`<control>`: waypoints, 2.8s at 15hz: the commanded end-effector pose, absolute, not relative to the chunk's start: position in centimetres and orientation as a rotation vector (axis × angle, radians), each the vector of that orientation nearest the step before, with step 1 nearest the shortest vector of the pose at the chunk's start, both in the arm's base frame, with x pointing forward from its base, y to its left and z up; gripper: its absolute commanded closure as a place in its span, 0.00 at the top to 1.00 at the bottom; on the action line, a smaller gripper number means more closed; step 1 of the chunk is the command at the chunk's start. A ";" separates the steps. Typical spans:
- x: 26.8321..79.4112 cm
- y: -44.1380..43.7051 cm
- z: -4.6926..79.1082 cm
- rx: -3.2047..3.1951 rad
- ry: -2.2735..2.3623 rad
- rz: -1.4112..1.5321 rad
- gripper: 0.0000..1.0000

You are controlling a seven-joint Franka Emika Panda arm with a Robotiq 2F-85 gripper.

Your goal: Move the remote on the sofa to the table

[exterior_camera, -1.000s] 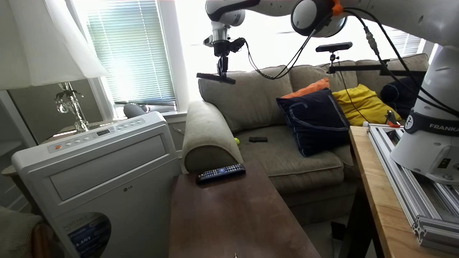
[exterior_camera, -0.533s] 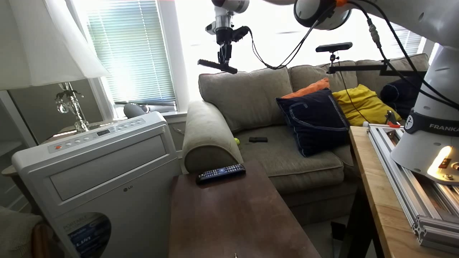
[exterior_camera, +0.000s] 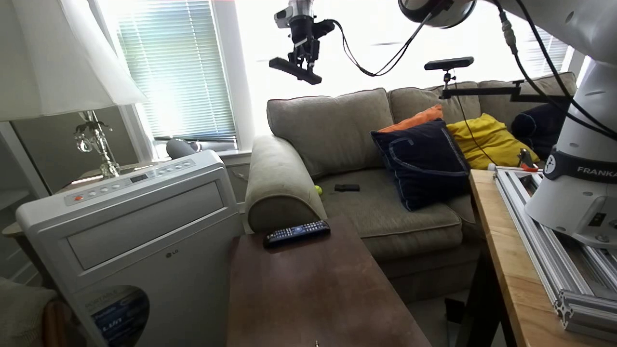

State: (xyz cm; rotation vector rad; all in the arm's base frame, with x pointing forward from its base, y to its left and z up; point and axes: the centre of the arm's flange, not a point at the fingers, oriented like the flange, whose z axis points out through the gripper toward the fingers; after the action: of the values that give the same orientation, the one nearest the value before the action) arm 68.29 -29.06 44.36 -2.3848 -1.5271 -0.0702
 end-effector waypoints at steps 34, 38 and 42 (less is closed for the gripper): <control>62.1 -8.3 52.1 -1.616 -2.244 -0.104 0.28; 68.2 -7.2 54.5 -1.550 -2.268 -0.089 0.53; 68.3 -5.0 54.4 -1.514 -2.283 -0.074 0.53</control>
State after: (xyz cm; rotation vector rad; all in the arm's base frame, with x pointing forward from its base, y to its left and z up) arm 68.30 -5.02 54.43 -1.5141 -2.2831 -0.0736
